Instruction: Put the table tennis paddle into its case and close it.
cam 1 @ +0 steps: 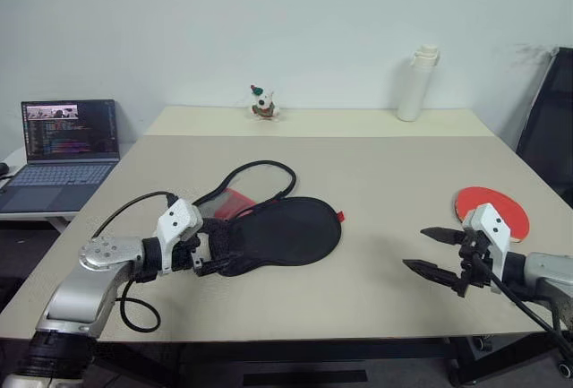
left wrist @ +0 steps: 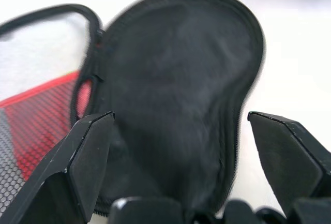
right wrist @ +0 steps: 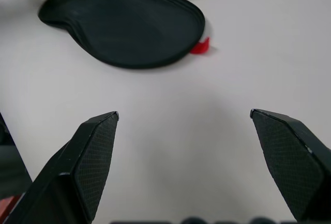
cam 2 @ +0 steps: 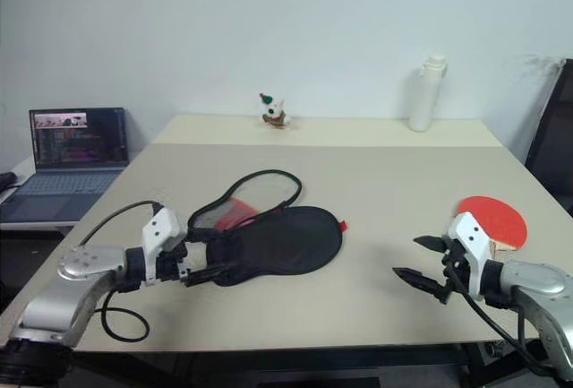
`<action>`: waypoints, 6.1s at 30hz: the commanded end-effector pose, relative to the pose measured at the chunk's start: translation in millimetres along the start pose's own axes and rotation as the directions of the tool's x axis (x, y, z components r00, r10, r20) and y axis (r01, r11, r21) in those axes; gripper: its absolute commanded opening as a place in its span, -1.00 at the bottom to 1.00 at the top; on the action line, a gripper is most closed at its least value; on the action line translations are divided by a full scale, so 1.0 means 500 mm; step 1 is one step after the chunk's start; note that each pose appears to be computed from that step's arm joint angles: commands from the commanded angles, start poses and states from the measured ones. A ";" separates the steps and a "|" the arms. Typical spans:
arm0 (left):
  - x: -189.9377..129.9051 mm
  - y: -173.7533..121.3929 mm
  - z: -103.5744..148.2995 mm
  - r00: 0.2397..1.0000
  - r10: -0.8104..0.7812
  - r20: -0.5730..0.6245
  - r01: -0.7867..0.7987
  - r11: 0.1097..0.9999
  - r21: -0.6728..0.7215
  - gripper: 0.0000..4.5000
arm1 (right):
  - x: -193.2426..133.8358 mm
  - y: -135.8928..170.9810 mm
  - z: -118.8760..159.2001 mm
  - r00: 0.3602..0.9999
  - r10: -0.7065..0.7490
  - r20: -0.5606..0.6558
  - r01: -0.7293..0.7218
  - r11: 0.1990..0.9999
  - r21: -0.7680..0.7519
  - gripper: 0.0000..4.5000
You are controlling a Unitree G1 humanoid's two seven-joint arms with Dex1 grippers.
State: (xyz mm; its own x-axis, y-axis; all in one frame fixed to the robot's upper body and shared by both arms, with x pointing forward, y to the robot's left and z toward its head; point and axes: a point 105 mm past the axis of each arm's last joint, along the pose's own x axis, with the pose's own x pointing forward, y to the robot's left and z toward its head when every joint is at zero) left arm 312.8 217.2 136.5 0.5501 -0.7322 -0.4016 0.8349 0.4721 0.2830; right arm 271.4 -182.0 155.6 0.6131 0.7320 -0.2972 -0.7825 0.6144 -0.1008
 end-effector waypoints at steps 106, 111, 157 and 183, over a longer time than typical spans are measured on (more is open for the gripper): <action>0.040 0.068 0.081 0.940 0.270 0.211 -0.216 0.945 -0.245 0.76 | 0.361 -0.006 0.024 0.971 -0.234 -0.049 0.234 0.884 0.405 0.92; 0.040 0.066 0.090 0.936 0.262 0.234 -0.206 0.949 -0.240 0.76 | 0.359 -0.017 0.031 0.959 -0.279 -0.052 0.274 0.866 0.419 0.30; 0.170 0.001 0.189 0.938 -0.025 0.346 0.038 0.999 -0.029 0.76 | 0.115 -0.235 -0.073 0.892 -0.289 -0.348 0.418 0.820 0.391 -0.97; 0.188 -0.017 0.192 0.928 -0.098 0.360 0.101 0.995 0.009 0.76 | -0.127 -0.308 -0.078 0.495 -0.815 -0.301 0.868 0.446 0.220 0.99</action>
State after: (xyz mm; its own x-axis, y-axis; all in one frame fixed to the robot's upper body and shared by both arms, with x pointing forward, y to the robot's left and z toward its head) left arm 355.2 103.1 166.6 0.4421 -0.8897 -0.1136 0.8868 0.4145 0.2044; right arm 352.2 -323.8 134.1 0.8979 -0.1458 -0.4154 0.1261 0.9892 -0.0747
